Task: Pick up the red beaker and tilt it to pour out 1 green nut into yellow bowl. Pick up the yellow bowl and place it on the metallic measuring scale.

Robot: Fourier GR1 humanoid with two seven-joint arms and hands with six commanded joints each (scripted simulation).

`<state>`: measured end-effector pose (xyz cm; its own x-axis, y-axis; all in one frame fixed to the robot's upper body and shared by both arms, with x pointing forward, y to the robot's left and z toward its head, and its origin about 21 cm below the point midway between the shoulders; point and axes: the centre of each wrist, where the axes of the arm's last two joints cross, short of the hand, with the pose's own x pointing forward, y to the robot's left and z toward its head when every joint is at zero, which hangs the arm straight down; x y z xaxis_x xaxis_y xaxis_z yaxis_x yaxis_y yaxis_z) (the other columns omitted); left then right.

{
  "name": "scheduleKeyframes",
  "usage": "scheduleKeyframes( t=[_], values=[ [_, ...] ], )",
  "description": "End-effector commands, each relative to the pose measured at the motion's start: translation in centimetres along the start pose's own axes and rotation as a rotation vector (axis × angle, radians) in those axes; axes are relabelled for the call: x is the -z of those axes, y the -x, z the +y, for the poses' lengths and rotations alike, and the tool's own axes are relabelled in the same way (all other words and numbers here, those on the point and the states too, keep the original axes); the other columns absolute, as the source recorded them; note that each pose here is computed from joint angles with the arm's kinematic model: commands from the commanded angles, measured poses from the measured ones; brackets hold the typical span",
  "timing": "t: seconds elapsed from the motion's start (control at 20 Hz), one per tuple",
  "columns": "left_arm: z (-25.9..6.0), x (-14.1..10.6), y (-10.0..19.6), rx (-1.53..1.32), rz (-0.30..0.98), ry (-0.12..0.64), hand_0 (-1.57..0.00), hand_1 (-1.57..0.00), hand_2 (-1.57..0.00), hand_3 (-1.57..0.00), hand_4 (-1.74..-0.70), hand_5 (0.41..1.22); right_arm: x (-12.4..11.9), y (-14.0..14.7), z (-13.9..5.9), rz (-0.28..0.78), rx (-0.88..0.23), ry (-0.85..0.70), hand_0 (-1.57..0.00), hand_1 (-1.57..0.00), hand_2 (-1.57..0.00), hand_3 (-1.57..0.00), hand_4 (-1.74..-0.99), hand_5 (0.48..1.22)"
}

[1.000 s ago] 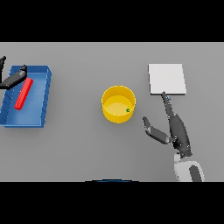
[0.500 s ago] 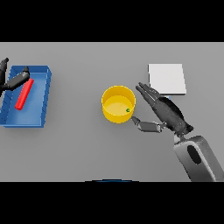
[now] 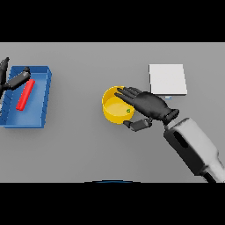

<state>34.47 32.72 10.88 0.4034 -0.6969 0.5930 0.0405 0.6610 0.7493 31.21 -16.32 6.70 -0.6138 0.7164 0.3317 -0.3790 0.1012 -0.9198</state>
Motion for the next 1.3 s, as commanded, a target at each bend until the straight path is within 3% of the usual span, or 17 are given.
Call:
scheduleKeyframes(
  t=[0.0, 0.35, 0.75, 1.0, 1.1, 1.15, 1.25],
  values=[
    [-0.2, -0.1, 0.2, 0.011, 0.003, 0.004, 0.00, 0.00, 0.00, 0.00, -0.80, 0.718, 0.1, 0.2, -0.2, -0.009, -0.021, -0.027, 0.00, 0.00, 0.00, 0.00, -1.277, 0.677],
    [0.2, -0.2, 0.2, 0.002, -0.015, 0.012, 0.00, 0.00, 0.00, 0.00, -0.80, 0.729, 2.9, 0.3, -0.1, -0.056, -0.055, -0.166, 0.00, 0.00, 0.00, 0.00, -1.243, 0.682],
    [0.6, -0.1, 0.4, 0.012, -0.018, -0.001, 0.00, 0.00, 0.00, 0.00, -0.80, 0.738, 4.6, 0.1, 0.9, -0.028, -0.100, -0.298, 0.00, 0.00, 0.00, 0.00, -1.303, 0.674],
    [0.4, 0.4, 0.1, 0.012, -0.007, -0.002, 0.00, 0.00, 0.00, 0.00, -0.79, 0.729, 5.6, -0.4, 0.6, -0.014, -0.151, -0.332, 0.00, 0.00, 0.00, -0.01, -1.308, 0.729],
    [0.6, 0.1, 0.2, 0.016, -0.025, -0.001, 0.00, 0.00, 0.00, 0.00, -0.79, 0.725, 5.7, -0.2, 1.4, 0.003, -0.163, -0.359, -0.02, -0.04, -0.07, -0.09, -1.339, 0.784],
    [0.8, 0.1, -0.1, 0.012, -0.032, -0.007, 0.00, 0.00, 0.00, 0.00, -0.79, 0.723, 5.9, -0.5, 1.6, 0.018, -0.175, -0.358, -0.09, -0.11, -0.13, -0.16, -1.362, 0.820],
    [1.0, 0.0, 0.1, 0.006, -0.026, -0.007, 0.00, 0.00, 0.00, 0.00, -0.79, 0.723, 6.0, -0.6, 1.3, -0.013, -0.183, -0.362, -0.51, -0.44, -0.39, -0.36, -1.425, 0.964]
  ],
)
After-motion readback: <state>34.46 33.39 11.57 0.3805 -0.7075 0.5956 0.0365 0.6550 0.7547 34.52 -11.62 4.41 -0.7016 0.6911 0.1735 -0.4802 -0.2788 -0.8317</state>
